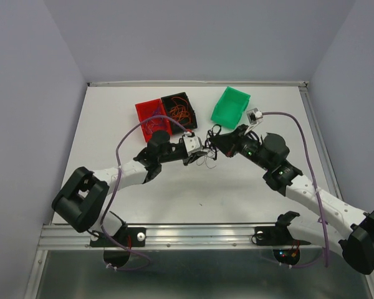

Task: Untangle the cables

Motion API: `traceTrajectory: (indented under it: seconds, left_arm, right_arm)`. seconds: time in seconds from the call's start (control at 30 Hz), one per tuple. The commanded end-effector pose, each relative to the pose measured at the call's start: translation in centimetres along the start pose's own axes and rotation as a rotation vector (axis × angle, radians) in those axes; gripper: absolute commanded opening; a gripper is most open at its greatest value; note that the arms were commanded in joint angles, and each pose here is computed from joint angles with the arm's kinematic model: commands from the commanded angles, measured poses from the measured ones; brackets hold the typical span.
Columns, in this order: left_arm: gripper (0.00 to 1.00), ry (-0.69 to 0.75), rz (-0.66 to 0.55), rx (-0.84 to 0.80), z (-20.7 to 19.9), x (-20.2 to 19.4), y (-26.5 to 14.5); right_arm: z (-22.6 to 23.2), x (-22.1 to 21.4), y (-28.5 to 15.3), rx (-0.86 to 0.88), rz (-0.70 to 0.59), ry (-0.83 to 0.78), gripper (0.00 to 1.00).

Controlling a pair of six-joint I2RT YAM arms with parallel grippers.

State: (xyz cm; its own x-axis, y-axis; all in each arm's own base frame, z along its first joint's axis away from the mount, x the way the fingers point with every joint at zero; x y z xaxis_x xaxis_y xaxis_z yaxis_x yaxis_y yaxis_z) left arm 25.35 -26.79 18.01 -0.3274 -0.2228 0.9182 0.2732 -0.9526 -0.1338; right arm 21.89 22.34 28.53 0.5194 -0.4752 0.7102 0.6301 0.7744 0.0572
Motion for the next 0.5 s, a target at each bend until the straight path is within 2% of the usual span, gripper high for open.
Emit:
traceTrajectory:
  seconds: [0.0,0.03,0.17,0.27,0.37,0.4,0.43,0.47]
  left_arm:
    - [0.16,0.069,-0.016,0.090,2.2,1.6,1.0]
    - [0.01,0.060,0.006,0.113,2.4,1.1,1.1]
    - [0.00,0.034,0.092,0.170,3.1,-0.8,1.5]
    - [0.00,0.019,0.162,0.210,3.8,-2.5,1.8]
    - [0.00,0.009,0.187,0.215,4.0,-3.2,1.8]
    - [0.00,0.004,0.198,0.219,4.1,-3.6,1.9]
    - [0.00,0.003,0.204,0.221,4.3,-3.7,1.9]
    - [0.00,-0.003,0.207,0.221,4.4,-3.8,1.9]
  right_arm:
    - [4.3,3.9,0.3,0.140,-0.111,-0.039,0.01]
    - [4.6,4.3,0.0,0.141,-0.132,-0.044,0.01]
    - [6.5,7.5,-0.8,0.119,-0.248,-0.085,0.06]
    - [7.8,12.0,-2.1,0.000,-0.427,-0.135,0.08]
    - [8.2,14.3,-3.2,-0.073,-0.541,-0.151,0.08]
    - [8.3,15.4,-4.0,-0.110,-0.605,-0.156,0.07]
    - [8.2,15.7,-4.3,-0.130,-0.630,-0.153,0.01]
    - [8.2,16.0,-4.6,-0.148,-0.646,-0.153,0.01]
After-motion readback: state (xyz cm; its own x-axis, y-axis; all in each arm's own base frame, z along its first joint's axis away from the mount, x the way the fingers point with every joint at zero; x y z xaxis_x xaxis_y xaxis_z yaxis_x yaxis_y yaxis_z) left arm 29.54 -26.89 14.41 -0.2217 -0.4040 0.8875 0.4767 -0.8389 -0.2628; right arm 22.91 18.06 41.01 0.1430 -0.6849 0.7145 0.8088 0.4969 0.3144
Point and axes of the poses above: each gripper's point midway between its finger pads, its own y axis out along the fingers, its own z axis along the line the jaws close on, x = y × z, the point moved 6 cm from there along -y, back along the fingers, and after that the axes turned 10 degrees about y, right-handed, at the moved point
